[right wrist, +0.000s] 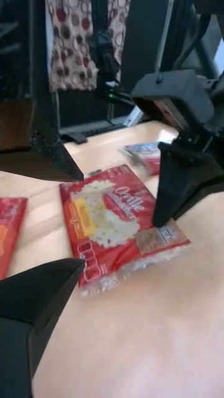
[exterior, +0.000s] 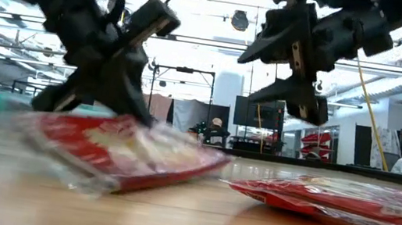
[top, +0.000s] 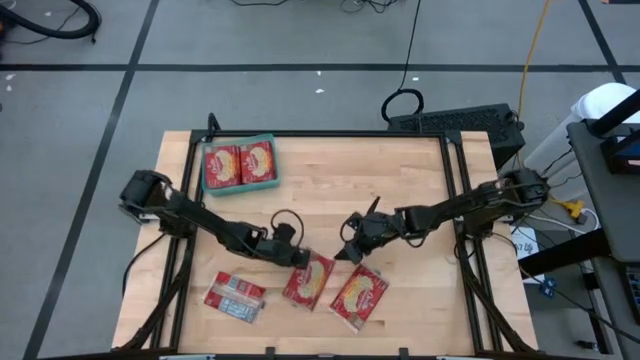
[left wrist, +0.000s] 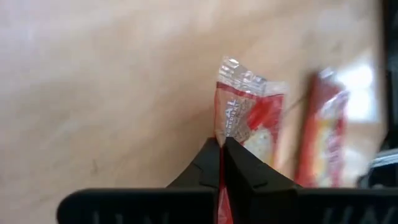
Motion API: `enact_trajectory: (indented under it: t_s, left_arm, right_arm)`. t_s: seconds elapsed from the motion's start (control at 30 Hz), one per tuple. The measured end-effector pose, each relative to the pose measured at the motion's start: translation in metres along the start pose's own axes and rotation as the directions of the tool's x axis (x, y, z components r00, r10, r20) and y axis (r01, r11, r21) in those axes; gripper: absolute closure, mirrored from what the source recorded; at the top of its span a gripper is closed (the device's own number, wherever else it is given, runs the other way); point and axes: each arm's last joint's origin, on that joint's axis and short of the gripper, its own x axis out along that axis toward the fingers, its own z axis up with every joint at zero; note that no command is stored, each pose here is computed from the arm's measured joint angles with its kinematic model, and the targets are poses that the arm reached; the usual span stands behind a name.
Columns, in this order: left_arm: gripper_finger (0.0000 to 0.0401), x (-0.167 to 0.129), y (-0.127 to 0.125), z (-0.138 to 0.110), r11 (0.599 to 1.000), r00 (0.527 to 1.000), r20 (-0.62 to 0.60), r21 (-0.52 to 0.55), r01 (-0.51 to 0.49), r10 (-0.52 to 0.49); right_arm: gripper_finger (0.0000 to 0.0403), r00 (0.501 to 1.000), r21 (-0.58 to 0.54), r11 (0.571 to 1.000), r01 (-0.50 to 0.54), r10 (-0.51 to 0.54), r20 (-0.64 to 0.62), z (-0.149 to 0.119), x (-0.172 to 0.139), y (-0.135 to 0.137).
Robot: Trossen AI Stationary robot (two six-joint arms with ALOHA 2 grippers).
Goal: Sort popcorn bags into baskets
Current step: Put the red popcorn bag into the blue bin
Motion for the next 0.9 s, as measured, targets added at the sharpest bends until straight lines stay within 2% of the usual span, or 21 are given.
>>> enact_trajectory:
  t_s: [0.17, 0.4, 0.57, 0.77, 0.9]
  left_arm:
    - [0.0396, -0.028, -0.010, 0.022, 0.999, 0.994, 0.099, 0.026, 0.033, -0.035]
    - [0.0399, -0.065, -0.017, 0.059, 0.996, 0.968, 0.239, 0.056, 0.064, -0.076]
    - [0.0399, -0.079, -0.017, 0.081, 0.993, 0.950, 0.296, 0.086, 0.079, -0.101]
    - [0.0399, -0.092, -0.024, 0.101, 0.976, 0.925, 0.316, 0.115, 0.186, -0.213]
    - [0.0399, -0.104, -0.026, 0.107, 0.964, 0.907, 0.331, 0.148, 0.221, -0.259]
  right_arm:
    - [0.0200, 0.994, -0.097, 0.995, 0.003, 0.008, 0.113, 0.013, -0.029, 0.012]
    - [0.0200, 0.971, -0.142, 0.990, 0.006, 0.029, 0.239, 0.026, -0.051, 0.019]
    - [0.0196, 0.960, -0.179, 0.983, 0.041, 0.011, 0.279, 0.035, -0.052, 0.014]
    - [0.0175, 0.951, -0.318, 0.943, 0.099, 0.005, 0.310, 0.044, -0.047, 0.001]
    - [0.0151, 0.929, -0.321, 0.945, 0.061, 0.063, 0.364, 0.048, -0.044, -0.020]
